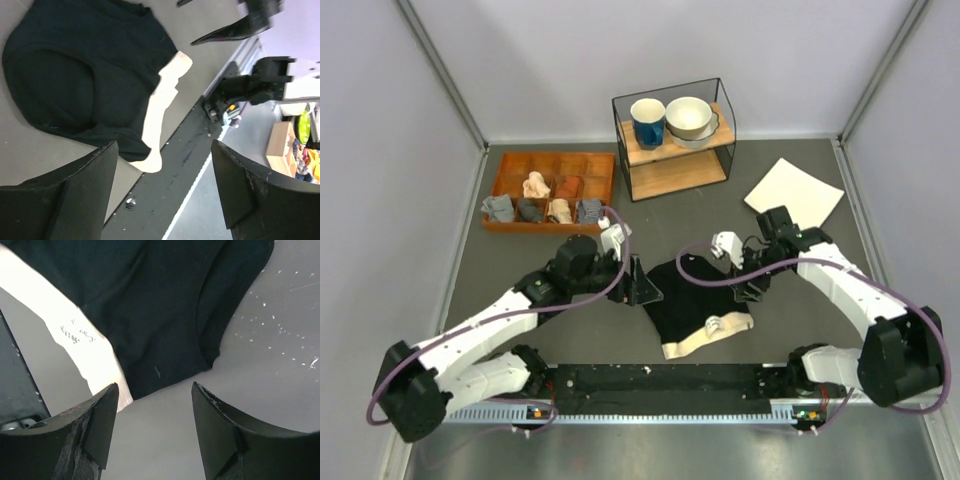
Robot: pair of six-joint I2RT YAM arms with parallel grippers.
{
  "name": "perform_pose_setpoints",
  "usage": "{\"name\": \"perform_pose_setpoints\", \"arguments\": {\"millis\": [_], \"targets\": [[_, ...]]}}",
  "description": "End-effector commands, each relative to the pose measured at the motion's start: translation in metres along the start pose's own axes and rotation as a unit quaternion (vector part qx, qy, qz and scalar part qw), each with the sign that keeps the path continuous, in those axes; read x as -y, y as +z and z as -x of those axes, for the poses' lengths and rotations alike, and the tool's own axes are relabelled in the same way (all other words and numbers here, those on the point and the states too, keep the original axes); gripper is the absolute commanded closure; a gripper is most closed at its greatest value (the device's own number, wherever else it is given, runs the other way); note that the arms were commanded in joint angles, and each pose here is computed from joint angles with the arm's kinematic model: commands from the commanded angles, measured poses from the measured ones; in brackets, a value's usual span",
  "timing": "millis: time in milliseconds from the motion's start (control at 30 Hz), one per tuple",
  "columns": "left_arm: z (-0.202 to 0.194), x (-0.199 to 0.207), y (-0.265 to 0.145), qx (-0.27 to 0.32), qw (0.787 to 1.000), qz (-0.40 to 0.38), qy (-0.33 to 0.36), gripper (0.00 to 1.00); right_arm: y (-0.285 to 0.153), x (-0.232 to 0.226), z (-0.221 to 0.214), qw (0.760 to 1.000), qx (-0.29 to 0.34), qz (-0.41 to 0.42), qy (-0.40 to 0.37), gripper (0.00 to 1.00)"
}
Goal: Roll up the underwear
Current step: Flatten out the underwear at the center of the board.
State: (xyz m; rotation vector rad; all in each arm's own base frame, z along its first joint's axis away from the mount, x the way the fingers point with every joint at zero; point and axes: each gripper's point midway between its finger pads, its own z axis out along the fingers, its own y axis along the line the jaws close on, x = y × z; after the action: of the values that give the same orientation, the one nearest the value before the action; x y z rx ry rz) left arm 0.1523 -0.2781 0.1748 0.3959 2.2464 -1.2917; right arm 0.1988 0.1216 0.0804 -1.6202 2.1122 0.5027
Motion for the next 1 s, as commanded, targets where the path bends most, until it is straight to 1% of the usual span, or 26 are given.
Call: {"name": "perform_pose_setpoints", "arguments": {"millis": [0, 33, 200, 233, 267, 300, 367, 400, 467, 567, 667, 733, 767, 800, 833, 867, 900, 933, 967], "targets": [[-0.02, -0.031, 0.022, -0.063, 0.997, 0.036, -0.01, 0.2, 0.0, 0.006, 0.024, 0.996, 0.036, 0.03, 0.078, 0.39], [-0.023, -0.028, 0.032, -0.076, 0.997, 0.021, -0.016, 0.13, 0.0, 0.007, 0.024, 0.995, 0.035, 0.031, 0.083, 0.39], [-0.041, -0.021, 0.047, -0.1, 0.994, 0.041, -0.02, 0.12, 0.002, 0.021, 0.013, 0.991, 0.022, 0.02, 0.128, 0.39], [-0.042, -0.023, 0.05, -0.103, 0.993, 0.052, -0.02, 0.14, 0.004, 0.023, 0.009, 0.99, 0.016, 0.02, 0.137, 0.39], [-0.046, -0.031, 0.05, -0.105, 0.991, 0.081, -0.021, 0.19, 0.006, 0.026, 0.005, 0.988, 0.01, 0.019, 0.151, 0.39], [-0.052, -0.031, 0.051, -0.113, 0.989, 0.093, -0.016, 0.22, 0.014, 0.029, -0.001, 0.986, 0.001, 0.022, 0.165, 0.4], [-0.06, -0.039, 0.052, -0.131, 0.983, 0.129, -0.016, 0.25, 0.021, 0.031, -0.005, 0.983, -0.009, 0.027, 0.182, 0.4], [-0.065, -0.039, 0.054, -0.135, 0.981, 0.137, -0.011, 0.3, 0.025, 0.033, -0.006, 0.981, -0.01, 0.031, 0.189, 0.41], [-0.073, -0.04, 0.06, -0.146, 0.978, 0.146, -0.01, 0.32, 0.035, 0.034, -0.011, 0.977, -0.024, 0.043, 0.208, 0.42], [-0.079, -0.044, 0.067, -0.157, 0.973, 0.168, -0.004, 0.32, 0.042, 0.043, -0.015, 0.974, -0.038, 0.04, 0.221, 0.44], [-0.081, -0.054, 0.071, -0.165, 0.965, 0.204, 0.011, 0.32, 0.045, 0.05, -0.018, 0.973, -0.045, 0.026, 0.226, 0.48], [-0.083, -0.064, 0.072, -0.174, 0.957, 0.23, 0.021, 0.32, 0.047, 0.049, -0.02, 0.972, -0.047, 0.03, 0.228, 0.53], [-0.084, -0.066, 0.072, -0.177, 0.955, 0.235, 0.024, 0.32, 0.049, 0.049, -0.021, 0.971, -0.049, 0.031, 0.23, 0.55], [-0.087, -0.071, 0.074, -0.183, 0.952, 0.243, 0.025, 0.33, 0.05, 0.049, -0.022, 0.971, -0.05, 0.032, 0.232, 0.62], [-0.087, -0.074, 0.074, -0.184, 0.951, 0.249, 0.027, 0.36, 0.05, 0.049, -0.022, 0.971, -0.05, 0.033, 0.232, 0.66], [-0.088, -0.076, 0.074, -0.185, 0.949, 0.253, 0.029, 0.45, 0.052, 0.049, -0.021, 0.97, -0.049, 0.036, 0.234, 0.7], [-0.089, -0.079, 0.075, -0.187, 0.948, 0.257, 0.03, 0.48, 0.052, 0.05, -0.02, 0.97, -0.047, 0.036, 0.235, 0.78], [-0.089, -0.08, 0.075, -0.187, 0.947, 0.26, 0.03, 0.54, 0.052, 0.05, -0.019, 0.97, -0.046, 0.037, 0.237, 0.82], [-0.089, -0.082, 0.074, -0.183, 0.946, 0.264, 0.03, 0.66, 0.052, 0.05, -0.017, 0.97, -0.043, 0.039, 0.238, 0.85]]}}
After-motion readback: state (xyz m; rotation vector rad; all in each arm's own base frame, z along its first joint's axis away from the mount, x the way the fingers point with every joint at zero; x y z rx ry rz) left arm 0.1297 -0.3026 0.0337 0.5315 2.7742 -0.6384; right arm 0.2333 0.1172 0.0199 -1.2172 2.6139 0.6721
